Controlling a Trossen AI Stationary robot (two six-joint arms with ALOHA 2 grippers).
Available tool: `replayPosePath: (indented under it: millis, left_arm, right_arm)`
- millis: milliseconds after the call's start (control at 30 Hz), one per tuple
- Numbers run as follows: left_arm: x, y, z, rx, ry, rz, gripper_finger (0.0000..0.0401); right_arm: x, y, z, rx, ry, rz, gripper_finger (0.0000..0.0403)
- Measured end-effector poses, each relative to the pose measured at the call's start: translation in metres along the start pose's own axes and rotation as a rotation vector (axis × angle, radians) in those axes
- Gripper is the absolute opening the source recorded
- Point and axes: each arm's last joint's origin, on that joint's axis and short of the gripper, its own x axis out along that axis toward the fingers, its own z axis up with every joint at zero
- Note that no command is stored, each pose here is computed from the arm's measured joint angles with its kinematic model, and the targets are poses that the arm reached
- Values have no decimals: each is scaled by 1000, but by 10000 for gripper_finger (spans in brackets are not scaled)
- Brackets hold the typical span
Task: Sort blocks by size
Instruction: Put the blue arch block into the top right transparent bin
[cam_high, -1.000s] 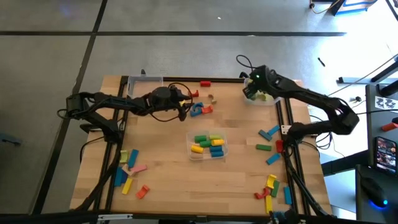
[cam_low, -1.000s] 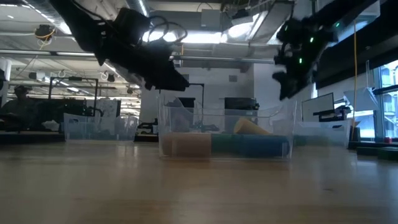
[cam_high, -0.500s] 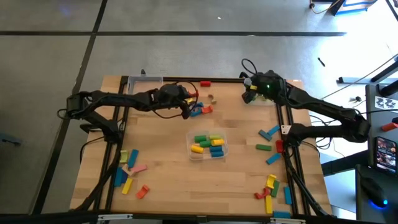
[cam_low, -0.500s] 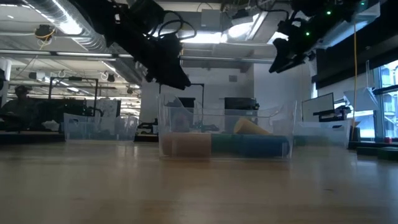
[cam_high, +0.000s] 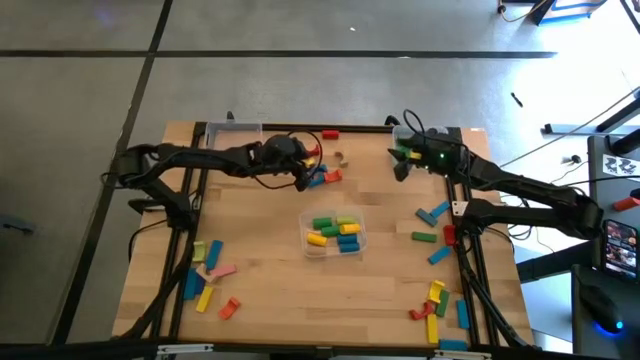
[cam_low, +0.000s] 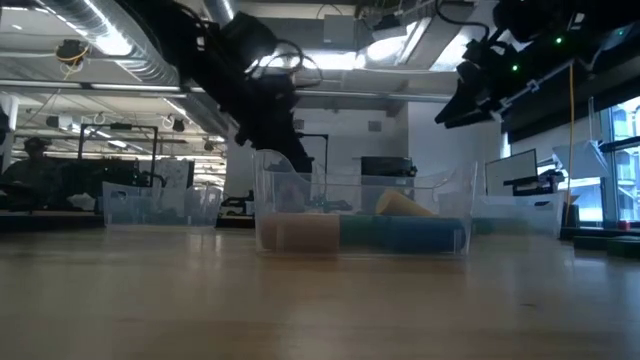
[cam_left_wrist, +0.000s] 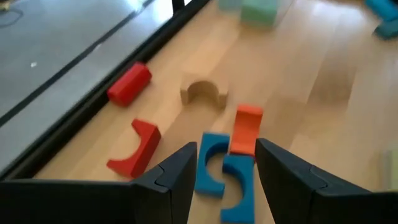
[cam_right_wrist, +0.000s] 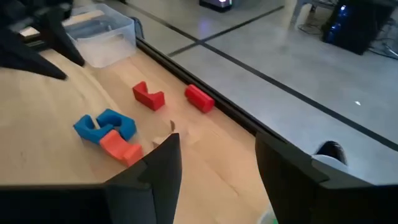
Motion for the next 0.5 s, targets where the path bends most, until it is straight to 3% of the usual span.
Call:
replayPosePath:
  millis: [300, 500]
  left_arm:
    - [43, 1, -4, 19, 122, 18, 159]
    - [69, 2, 0, 82, 302, 42, 159]
  right_arm:
    - [3, 1, 1, -27, -35, 14, 198]
    - [3, 1, 1, -28, -34, 24, 198]
